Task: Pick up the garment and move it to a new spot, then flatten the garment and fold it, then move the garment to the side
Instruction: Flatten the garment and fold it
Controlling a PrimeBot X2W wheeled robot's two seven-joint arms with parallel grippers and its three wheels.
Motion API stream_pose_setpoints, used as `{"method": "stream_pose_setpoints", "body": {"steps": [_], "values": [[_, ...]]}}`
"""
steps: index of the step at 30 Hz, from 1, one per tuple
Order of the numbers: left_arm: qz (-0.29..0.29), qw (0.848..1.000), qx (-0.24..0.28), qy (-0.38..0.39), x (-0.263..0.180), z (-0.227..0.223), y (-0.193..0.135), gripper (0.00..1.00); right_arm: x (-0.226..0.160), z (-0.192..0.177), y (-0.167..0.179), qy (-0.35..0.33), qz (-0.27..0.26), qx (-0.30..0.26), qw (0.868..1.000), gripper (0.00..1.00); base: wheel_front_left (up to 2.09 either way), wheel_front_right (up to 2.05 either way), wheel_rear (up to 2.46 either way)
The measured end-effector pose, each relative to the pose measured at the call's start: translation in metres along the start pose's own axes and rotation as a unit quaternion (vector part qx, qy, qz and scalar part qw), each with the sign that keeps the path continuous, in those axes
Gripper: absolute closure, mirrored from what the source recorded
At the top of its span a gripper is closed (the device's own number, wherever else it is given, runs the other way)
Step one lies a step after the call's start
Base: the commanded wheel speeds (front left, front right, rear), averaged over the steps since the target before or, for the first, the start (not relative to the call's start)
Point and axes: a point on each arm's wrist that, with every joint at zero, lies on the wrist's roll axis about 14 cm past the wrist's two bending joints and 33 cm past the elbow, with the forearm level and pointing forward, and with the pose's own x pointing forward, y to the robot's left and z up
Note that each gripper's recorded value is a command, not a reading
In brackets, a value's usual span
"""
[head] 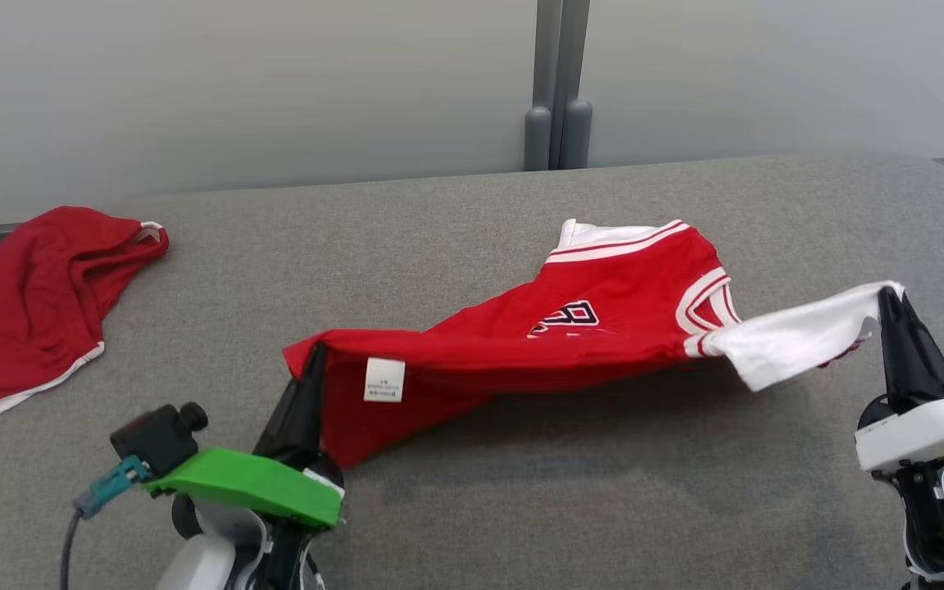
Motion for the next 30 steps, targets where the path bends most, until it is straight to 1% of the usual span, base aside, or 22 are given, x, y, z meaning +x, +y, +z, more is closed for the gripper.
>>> {"method": "stream_pose_setpoints", "body": {"steps": [4, 12, 13, 20, 25, 28, 30], "values": [[-0.039, 0.998, 0.002, -0.043, 0.001, 0.037, -0.029, 1.00, 0.002, 0.032, 0.015, -0.047, 0.024, 0.008, 0.999, 1.00, 0.00, 0.00, 0.00], [-0.109, 0.989, 0.037, -0.090, 0.001, 0.096, -0.080, 1.00, -0.004, 0.094, 0.042, -0.134, 0.067, 0.010, 0.989, 1.00, 0.00, 0.00, 0.00], [-0.133, 0.985, 0.048, -0.100, 0.002, 0.109, -0.098, 1.00, -0.007, 0.109, 0.051, -0.153, 0.081, 0.009, 0.985, 1.00, 0.00, 0.00, 0.00], [-0.211, 0.963, 0.098, -0.133, 0.002, 0.153, -0.160, 1.00, -0.024, 0.168, 0.081, -0.227, 0.129, -0.019, 0.965, 1.00, 0.00, 0.00, 0.00], [-0.234, 0.949, 0.144, -0.153, 0.006, 0.183, -0.185, 1.00, -0.033, 0.201, 0.101, -0.265, 0.158, -0.041, 0.950, 1.00, 0.00, 0.00, 0.00], [-0.242, 0.946, 0.159, -0.147, 0.012, 0.188, -0.194, 1.00, -0.032, 0.210, 0.108, -0.272, 0.168, -0.044, 0.947, 1.00, 0.00, 0.00, 0.00], [-0.240, 0.947, 0.166, -0.136, 0.021, 0.188, -0.195, 1.00, -0.027, 0.213, 0.112, -0.269, 0.175, -0.045, 0.946, 1.00, 0.00, 0.00, 0.00]]}}
